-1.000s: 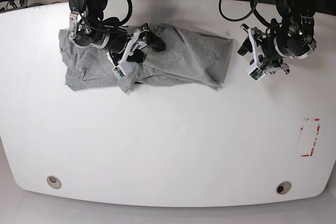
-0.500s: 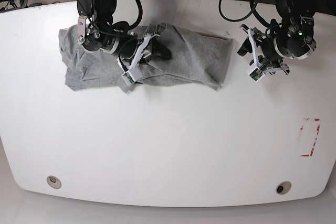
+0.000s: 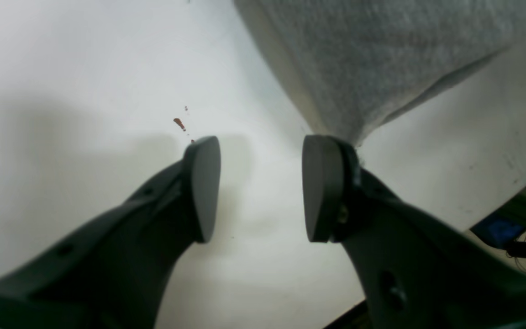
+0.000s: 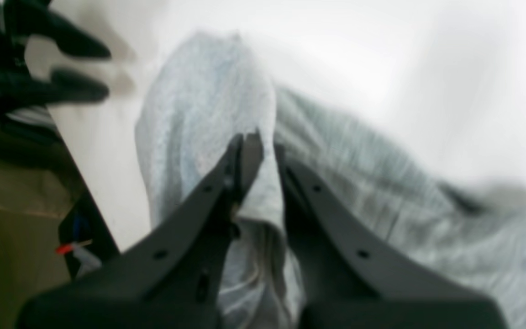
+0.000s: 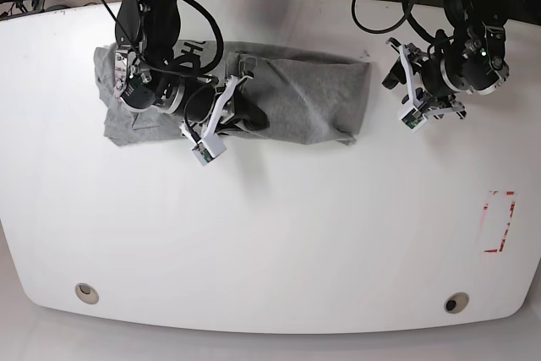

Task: Fold the T-shirt properly
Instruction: 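Release the right gripper and grasp the shirt's middle fold, then grasp the folded shirt with both grippers near its middle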

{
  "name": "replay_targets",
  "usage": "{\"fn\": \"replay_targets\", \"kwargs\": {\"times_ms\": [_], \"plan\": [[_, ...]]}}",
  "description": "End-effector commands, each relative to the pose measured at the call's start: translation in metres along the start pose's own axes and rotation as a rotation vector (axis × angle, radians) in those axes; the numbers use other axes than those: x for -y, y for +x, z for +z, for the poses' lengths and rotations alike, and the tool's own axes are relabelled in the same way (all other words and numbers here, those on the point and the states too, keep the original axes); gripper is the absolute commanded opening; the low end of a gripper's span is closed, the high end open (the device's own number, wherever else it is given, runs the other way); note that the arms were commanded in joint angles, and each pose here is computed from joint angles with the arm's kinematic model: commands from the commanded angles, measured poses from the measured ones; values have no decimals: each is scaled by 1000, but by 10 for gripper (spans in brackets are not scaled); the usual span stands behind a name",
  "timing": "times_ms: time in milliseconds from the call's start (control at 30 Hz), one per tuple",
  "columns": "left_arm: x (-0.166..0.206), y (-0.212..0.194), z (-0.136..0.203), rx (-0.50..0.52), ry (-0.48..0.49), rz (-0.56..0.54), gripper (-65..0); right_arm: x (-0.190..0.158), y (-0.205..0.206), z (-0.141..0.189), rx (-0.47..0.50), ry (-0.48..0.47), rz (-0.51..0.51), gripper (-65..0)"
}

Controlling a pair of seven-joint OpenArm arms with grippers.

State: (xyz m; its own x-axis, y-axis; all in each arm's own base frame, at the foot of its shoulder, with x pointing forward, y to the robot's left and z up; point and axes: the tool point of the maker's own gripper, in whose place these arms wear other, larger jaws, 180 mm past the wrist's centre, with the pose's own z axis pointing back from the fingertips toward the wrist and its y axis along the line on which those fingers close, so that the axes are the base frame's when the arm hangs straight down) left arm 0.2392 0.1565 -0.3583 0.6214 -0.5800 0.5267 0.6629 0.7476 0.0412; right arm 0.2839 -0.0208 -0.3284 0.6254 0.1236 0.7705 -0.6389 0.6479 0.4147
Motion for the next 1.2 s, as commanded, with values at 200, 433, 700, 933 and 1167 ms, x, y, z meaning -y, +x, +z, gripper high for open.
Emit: {"fn": "replay_targets", "kwargs": {"times_ms": [200,433,700,933,1167], "plan": [[2,6,3,31,-3,-8,-389,24,3,0,-18,-9,-4,-634],[6,25,0,85,-12,1,-389,47,-15,8,-55,-44,-41,-493],[17,66,-7,197,-36,32,-389,31,0,24,-18,-59,51,-312],[37,90,-17,268,-94,90,-389,-5,16,22,72,16,56,-314],[41,66,-55,175,-187,190,-393,-28,14,2,89,89,11,-315]]}}
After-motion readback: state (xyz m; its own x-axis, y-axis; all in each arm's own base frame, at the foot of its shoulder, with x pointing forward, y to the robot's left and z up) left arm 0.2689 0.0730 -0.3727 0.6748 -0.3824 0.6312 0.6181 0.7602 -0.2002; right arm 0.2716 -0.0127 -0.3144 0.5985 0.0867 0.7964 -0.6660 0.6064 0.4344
